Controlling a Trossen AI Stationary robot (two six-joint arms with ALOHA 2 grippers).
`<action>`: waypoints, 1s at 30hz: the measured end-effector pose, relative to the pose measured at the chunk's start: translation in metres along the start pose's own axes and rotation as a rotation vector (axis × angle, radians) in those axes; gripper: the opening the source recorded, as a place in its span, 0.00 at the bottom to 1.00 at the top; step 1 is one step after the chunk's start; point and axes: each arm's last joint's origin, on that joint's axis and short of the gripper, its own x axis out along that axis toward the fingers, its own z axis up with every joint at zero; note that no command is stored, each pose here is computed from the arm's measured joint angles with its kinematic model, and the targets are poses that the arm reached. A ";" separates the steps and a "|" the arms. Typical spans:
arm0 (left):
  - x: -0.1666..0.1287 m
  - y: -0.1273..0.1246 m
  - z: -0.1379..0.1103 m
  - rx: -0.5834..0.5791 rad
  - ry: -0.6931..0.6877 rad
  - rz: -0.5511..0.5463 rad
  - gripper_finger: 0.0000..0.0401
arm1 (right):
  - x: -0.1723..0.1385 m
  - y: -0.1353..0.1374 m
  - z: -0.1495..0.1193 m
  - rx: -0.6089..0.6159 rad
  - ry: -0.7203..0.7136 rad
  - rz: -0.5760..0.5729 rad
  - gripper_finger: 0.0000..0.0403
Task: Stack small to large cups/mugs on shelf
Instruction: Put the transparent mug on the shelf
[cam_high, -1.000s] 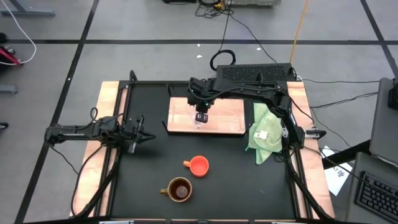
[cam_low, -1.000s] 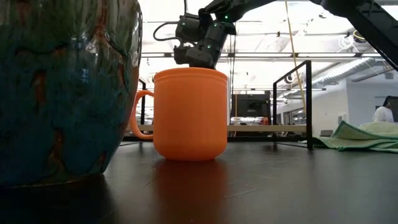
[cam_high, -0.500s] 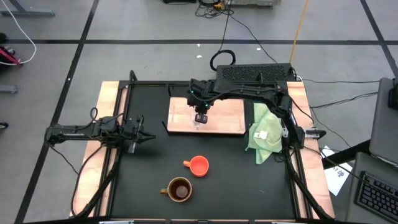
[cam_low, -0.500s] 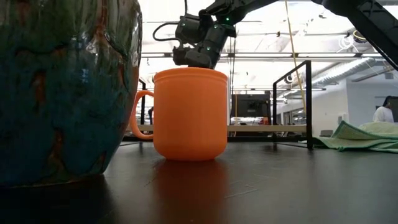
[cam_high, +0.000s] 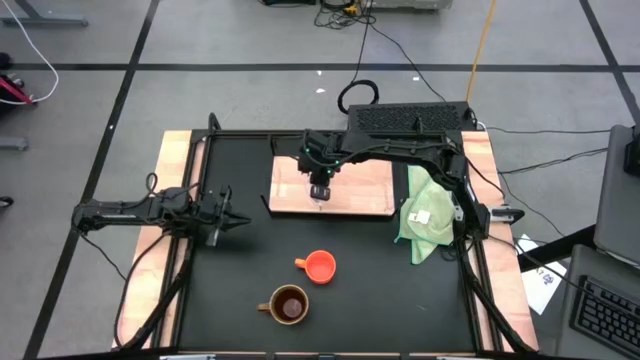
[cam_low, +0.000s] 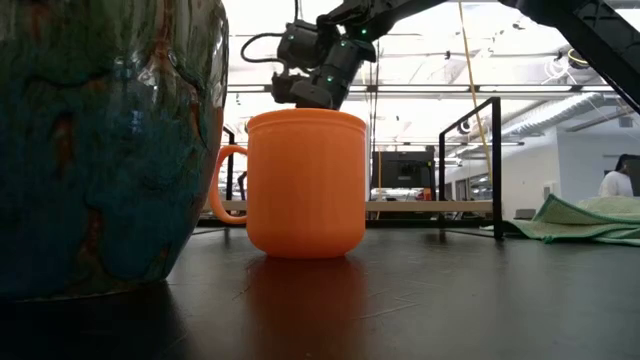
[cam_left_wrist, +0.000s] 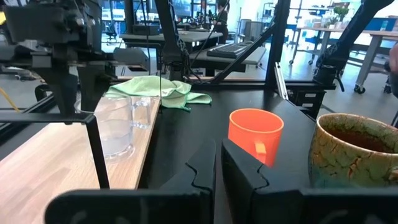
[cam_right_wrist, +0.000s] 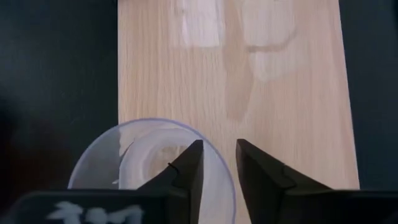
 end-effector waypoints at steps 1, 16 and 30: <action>0.000 0.000 0.000 0.000 0.001 0.000 0.06 | -0.002 0.000 0.001 0.000 0.000 0.000 0.22; 0.000 0.000 0.002 -0.001 -0.022 -0.001 0.06 | -0.046 0.004 0.011 0.014 -0.097 -0.015 0.27; -0.003 0.001 0.015 -0.070 -0.072 0.074 0.06 | -0.144 0.062 -0.003 -0.047 -0.149 -0.024 0.02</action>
